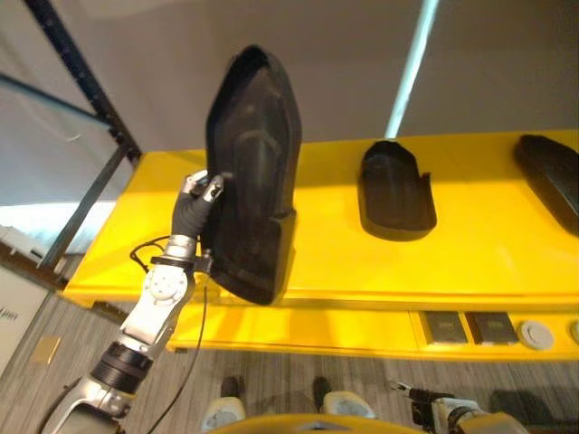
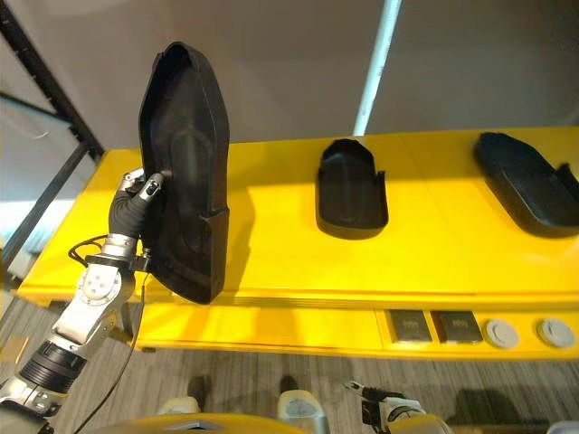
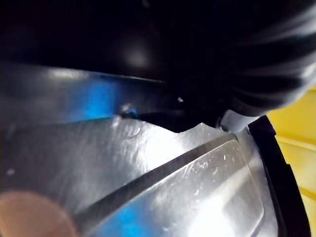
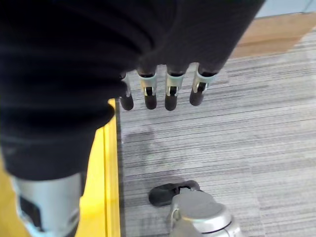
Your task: Move parts from the plastic box to the shelf.
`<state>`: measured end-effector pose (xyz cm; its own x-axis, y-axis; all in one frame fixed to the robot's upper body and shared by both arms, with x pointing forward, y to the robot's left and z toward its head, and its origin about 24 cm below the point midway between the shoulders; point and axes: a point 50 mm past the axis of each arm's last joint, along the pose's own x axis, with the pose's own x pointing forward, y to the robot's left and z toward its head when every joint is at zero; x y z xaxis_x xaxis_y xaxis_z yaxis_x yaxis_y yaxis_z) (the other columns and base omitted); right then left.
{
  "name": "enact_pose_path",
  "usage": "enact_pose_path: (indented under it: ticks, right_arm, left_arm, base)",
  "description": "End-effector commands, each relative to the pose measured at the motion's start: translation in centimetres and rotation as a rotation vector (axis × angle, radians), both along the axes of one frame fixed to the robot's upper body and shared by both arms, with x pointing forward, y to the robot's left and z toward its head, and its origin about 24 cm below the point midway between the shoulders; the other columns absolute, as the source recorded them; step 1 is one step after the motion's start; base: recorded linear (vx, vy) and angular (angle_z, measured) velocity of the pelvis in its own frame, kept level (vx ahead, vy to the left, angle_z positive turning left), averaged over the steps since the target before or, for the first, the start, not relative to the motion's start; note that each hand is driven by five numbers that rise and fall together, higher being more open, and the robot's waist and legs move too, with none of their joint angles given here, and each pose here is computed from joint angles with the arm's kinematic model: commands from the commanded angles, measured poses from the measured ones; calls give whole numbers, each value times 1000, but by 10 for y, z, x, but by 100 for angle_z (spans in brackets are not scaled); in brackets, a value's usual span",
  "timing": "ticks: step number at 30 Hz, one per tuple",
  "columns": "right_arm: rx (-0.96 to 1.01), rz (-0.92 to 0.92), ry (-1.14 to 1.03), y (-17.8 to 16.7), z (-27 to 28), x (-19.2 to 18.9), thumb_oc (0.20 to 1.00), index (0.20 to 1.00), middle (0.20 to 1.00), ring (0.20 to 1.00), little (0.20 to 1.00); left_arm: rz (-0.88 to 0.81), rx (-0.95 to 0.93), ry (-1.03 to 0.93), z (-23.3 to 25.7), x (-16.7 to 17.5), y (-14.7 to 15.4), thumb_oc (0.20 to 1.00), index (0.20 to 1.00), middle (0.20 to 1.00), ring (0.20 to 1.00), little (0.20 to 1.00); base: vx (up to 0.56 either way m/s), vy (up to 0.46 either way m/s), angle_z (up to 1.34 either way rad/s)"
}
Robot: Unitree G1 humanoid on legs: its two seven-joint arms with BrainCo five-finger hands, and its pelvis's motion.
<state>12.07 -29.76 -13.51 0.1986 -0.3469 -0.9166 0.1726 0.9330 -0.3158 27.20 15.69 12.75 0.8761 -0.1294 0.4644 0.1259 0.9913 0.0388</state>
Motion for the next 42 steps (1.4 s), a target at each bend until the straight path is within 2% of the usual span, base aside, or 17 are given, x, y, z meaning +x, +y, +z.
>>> enact_pose_path:
  ticks: [1, 3, 7, 10, 14, 20, 24, 26, 27, 31, 37, 42]
  right_arm:
    - [9, -39, 65, 8, -8, -18, 1000, 1000, 1000, 1000, 1000]
    - [38, -93, 71, 17, -13, -26, 1000, 1000, 1000, 1000, 1000]
    - [22, -29, 140, 29, -20, -39, 1000, 1000, 1000, 1000, 1000]
    - [46, -57, 167, 35, -25, -58, 1000, 1000, 1000, 1000, 1000]
    - [-20, 41, 200, 37, -27, -68, 1000, 1000, 1000, 1000, 1000]
    - [36, 112, 170, 34, -23, -48, 1000, 1000, 1000, 1000, 1000]
    - [-41, 138, 145, 21, -15, -31, 1000, 1000, 1000, 1000, 1000]
    - [-38, 153, 140, 20, -14, -28, 1000, 1000, 1000, 1000, 1000]
    - [-21, 174, 129, 20, -13, -24, 1000, 1000, 1000, 1000, 1000]
    - [-21, 193, 121, 19, -11, -18, 1000, 1000, 1000, 1000, 1000]
    - [-54, 233, 123, 15, -8, -12, 1000, 1000, 1000, 1000, 1000]
    - [-71, 218, 126, 4, -4, -11, 1000, 1000, 1000, 1000, 1000]
  left_arm:
    - [38, -20, -163, 34, -4, 9, 200, 200, 200, 200, 200]
    - [88, 36, -127, 33, 3, 13, 200, 200, 200, 200, 200]
    - [208, 51, -40, 25, 9, 31, 200, 200, 200, 200, 200]
    - [245, 68, 21, 17, 13, 36, 200, 200, 200, 200, 200]
    - [314, 8, 57, 13, 12, 48, 200, 200, 200, 200, 200]
    - [357, -17, 83, 18, 26, 58, 200, 200, 200, 200, 200]
    - [473, -10, 134, 18, 43, 76, 200, 200, 200, 200, 200]
    - [503, -5, 148, 19, 47, 82, 200, 200, 200, 200, 200]
    - [571, 31, 140, 25, 53, 91, 200, 200, 200, 200, 200]
    - [621, 70, 162, 27, 60, 100, 200, 200, 200, 200, 200]
    - [662, 170, 239, 17, 63, 112, 200, 200, 200, 200, 200]
    - [628, 237, 338, 3, 61, 118, 200, 200, 200, 200, 200]
  base:
    - [80, 313, -55]
    - [72, 213, -35]
    - [16, 116, -42]
    - [9, 86, -34]
    - [11, -24, 2]
    - [-164, -53, -9]
    - [-54, 8, -6]
    - [-23, -18, -8]
    - [-26, -25, -12]
    - [-4, -13, -3]
    - [4, -7, -1]
    - [25, 37, -3]
